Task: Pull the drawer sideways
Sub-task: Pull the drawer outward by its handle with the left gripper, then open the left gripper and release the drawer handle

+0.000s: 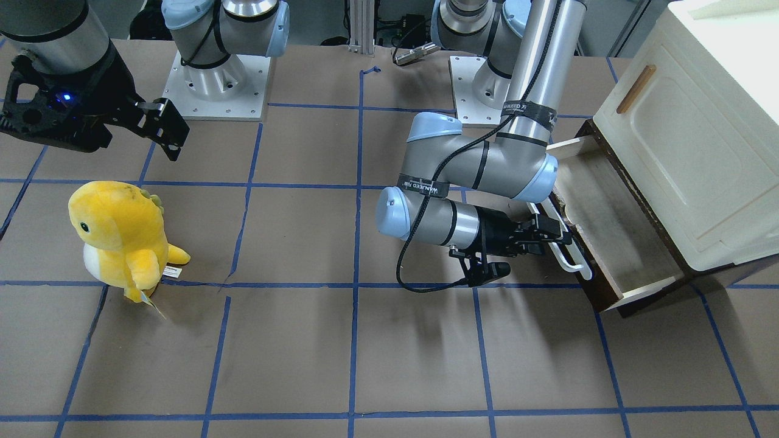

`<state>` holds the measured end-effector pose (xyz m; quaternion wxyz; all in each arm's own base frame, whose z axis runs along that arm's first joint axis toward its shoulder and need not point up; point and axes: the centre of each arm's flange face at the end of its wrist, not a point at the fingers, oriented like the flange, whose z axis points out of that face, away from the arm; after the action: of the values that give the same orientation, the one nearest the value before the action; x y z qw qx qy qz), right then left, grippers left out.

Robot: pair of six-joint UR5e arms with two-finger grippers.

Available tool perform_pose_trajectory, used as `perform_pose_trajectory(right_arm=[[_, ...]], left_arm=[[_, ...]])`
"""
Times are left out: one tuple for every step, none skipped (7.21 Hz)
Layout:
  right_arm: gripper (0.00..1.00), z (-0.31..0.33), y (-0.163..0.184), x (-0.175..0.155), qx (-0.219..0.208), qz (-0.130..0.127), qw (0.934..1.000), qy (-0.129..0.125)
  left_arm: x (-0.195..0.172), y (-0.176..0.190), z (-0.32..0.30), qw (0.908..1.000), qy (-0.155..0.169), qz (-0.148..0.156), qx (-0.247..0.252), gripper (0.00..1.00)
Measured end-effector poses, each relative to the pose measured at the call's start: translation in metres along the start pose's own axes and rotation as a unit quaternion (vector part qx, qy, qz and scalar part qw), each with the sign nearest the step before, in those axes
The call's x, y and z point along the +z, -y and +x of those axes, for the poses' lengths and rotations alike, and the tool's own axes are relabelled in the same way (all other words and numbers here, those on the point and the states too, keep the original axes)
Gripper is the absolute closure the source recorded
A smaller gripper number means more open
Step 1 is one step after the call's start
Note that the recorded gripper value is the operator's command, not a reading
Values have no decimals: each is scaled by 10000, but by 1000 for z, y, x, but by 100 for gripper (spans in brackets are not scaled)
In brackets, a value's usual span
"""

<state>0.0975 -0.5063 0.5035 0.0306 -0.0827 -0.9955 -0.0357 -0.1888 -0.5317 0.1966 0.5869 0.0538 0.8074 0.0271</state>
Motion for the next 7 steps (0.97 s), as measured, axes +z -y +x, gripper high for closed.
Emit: perform_pose_trajectory(right_arm=[[0,0,0,0,0,0,10000,0],[0,0,0,0,0,0,10000,0],[0,0,0,0,0,0,10000,0],[0,0,0,0,1,0,10000,0],[0,0,0,0,2,0,10000,0],[0,0,0,0,2,1,10000,0],[0,0,0,0,1,1,10000,0]], left_arm=[[-1,-1,-4,10000,-21,7,-18,0],[-5,-2,-11,10000,-91,21,-2,0],[-11,-4,-20,9994,-357,-16,12,0],[-22,-7,-28,9960,-884,-70,-61,0],[-35,-8,-40,9879,-1548,-24,-97,0],[-52,-10,-59,9742,-2249,174,-89,0],[-70,-15,-88,9558,-2904,454,-106,0]])
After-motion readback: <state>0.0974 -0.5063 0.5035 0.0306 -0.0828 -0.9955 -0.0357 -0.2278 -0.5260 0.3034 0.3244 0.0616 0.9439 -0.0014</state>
